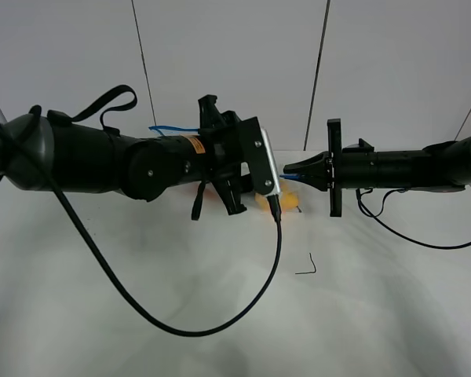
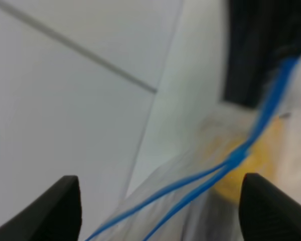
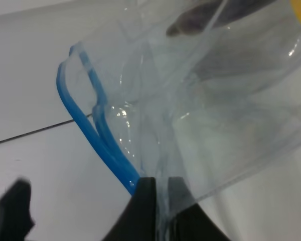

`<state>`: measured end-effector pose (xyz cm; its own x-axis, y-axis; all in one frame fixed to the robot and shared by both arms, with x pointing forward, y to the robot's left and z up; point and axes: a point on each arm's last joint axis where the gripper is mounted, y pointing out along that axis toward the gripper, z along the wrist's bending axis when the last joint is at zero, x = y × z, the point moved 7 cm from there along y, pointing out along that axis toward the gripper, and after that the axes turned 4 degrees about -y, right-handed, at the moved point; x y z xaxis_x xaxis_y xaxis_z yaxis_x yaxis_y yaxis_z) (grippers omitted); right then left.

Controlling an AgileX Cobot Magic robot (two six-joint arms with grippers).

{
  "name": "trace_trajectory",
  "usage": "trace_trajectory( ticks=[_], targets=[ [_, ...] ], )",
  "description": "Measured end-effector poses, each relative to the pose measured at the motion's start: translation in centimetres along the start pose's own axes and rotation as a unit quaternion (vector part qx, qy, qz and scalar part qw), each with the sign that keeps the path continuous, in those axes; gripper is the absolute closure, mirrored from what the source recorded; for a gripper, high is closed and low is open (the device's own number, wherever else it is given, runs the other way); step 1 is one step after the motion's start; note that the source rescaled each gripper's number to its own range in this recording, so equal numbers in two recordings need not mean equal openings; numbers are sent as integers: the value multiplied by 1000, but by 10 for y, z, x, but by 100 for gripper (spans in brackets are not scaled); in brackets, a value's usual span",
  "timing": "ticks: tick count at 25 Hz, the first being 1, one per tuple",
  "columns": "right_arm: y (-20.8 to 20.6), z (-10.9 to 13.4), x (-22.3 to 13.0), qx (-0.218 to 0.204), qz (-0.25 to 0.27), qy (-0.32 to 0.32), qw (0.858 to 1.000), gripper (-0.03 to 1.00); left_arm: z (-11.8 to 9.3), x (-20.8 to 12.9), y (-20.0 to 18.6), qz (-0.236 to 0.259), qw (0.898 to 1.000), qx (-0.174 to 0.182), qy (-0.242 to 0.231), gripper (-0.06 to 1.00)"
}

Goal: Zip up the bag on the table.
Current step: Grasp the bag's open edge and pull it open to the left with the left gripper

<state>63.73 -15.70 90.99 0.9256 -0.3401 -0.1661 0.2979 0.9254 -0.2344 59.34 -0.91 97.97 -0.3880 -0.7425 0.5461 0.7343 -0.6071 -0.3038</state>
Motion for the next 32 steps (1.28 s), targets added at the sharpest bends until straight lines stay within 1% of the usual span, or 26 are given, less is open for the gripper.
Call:
trace_trajectory(
  ticks=[4, 8, 11, 14, 16, 18, 22, 25, 28, 32],
  targets=[
    [0, 0, 0, 0, 0, 0, 1000, 97, -7, 10, 0, -13, 1000, -10, 20, 3],
    [0, 0, 0, 0, 0, 1, 1000, 97, -13, 5, 5, -12, 1000, -11, 25, 3],
    [0, 0, 0, 0, 0, 4, 1000, 97, -26, -1, 13, -13, 998, -23, 49, 3],
    [0, 0, 0, 0, 0, 6, 1000, 97, -31, -1, 18, -26, 996, -20, 83, 3],
    [0, 0, 0, 0, 0, 7, 1000, 97, -31, 2, 21, -40, 995, -9, 94, 3],
    [0, 0, 0, -1, 1, 7, 1000, 97, -35, 1, 23, -42, 994, -10, 99, 5],
    [0, 0, 0, -1, 1, 7, 1000, 97, -46, -6, 29, -39, 994, -20, 103, 16],
    [0, -1, 0, -2, 1, 6, 1000, 97, -45, -5, 30, -44, 994, -13, 102, 30],
    [0, -1, -1, -2, 2, 6, 1000, 97, -43, -3, 30, -48, 994, -7, 102, 39],
    [0, -1, -1, -2, 2, 6, 1000, 97, -39, 0, 29, -57, 993, 8, 101, 43]
  ],
)
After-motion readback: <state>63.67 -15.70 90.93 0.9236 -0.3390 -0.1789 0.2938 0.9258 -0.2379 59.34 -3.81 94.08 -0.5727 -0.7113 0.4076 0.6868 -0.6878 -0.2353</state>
